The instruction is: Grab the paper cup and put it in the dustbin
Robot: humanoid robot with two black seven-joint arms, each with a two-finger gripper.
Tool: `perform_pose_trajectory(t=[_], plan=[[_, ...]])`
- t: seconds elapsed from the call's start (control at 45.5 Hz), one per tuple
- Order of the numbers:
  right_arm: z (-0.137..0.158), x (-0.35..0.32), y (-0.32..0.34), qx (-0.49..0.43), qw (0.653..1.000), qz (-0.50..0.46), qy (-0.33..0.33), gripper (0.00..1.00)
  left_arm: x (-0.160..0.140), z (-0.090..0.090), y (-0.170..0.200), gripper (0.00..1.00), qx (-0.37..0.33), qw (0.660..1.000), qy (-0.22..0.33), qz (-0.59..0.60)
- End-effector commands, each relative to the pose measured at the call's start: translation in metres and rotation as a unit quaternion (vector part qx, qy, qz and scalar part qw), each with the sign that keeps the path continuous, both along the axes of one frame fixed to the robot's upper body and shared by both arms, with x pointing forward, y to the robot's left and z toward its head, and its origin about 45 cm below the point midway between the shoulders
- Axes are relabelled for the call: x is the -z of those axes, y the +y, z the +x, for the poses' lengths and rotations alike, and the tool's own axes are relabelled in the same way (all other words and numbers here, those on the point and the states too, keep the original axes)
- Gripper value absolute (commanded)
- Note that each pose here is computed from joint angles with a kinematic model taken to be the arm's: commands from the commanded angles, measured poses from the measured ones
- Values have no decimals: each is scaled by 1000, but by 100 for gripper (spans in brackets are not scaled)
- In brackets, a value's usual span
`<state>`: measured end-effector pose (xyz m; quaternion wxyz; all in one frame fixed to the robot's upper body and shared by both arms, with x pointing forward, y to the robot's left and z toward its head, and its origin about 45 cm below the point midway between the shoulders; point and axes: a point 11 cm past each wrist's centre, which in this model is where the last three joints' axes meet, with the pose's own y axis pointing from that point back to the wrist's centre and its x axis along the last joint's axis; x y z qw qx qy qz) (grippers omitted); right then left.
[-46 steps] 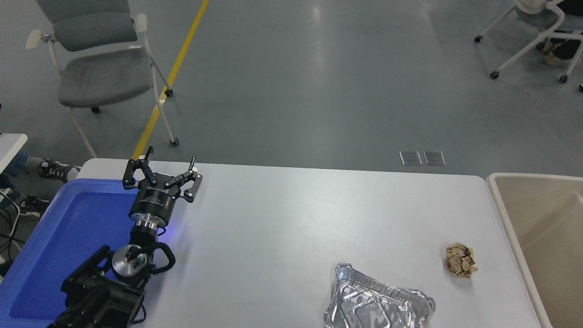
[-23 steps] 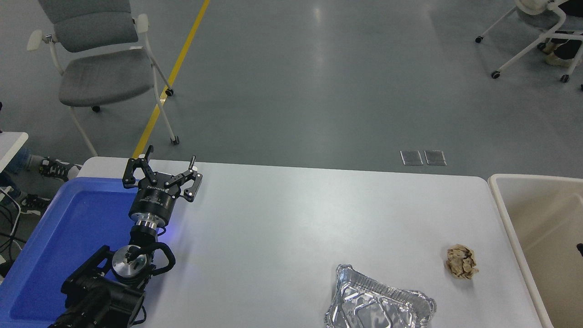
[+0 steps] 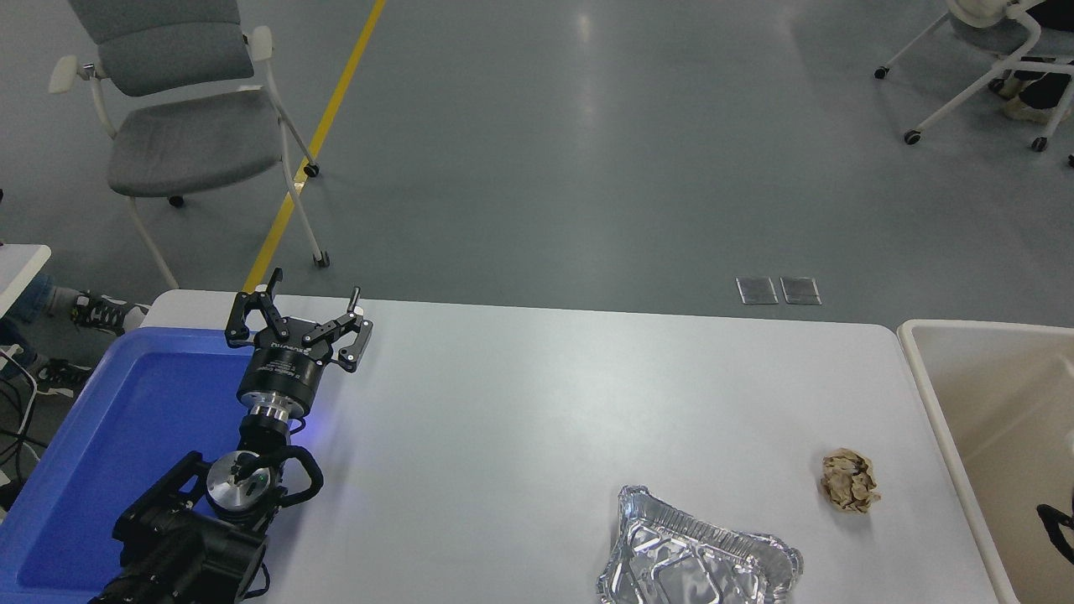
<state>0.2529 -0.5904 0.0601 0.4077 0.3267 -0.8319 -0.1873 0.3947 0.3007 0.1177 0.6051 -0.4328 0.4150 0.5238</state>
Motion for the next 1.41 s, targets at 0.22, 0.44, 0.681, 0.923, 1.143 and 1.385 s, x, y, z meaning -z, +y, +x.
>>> perform_pose_trajectory(t=[0.22, 0.44, 0.681, 0.923, 1.143, 1.385], plan=[[56, -30, 15, -53, 998, 14, -38, 100, -1, 0, 0, 99, 1, 1000, -1, 0], [118, -97, 16, -128, 990, -43, -48, 100, -1, 0, 0, 99, 1, 1000, -1, 0], [174, -163, 60, -229, 970, -14, -74, 100, -1, 0, 0, 99, 1, 1000, -1, 0], [213, -226, 147, -334, 936, 33, -103, 100, 0, 0, 0, 99, 1, 1000, -1, 0], [243, -263, 205, -418, 904, -32, -81, 100, 0, 0, 0, 99, 1, 1000, 0, 0], [262, -295, 268, -478, 872, -56, -85, 100, 0, 0, 0, 99, 1, 1000, 0, 0]])
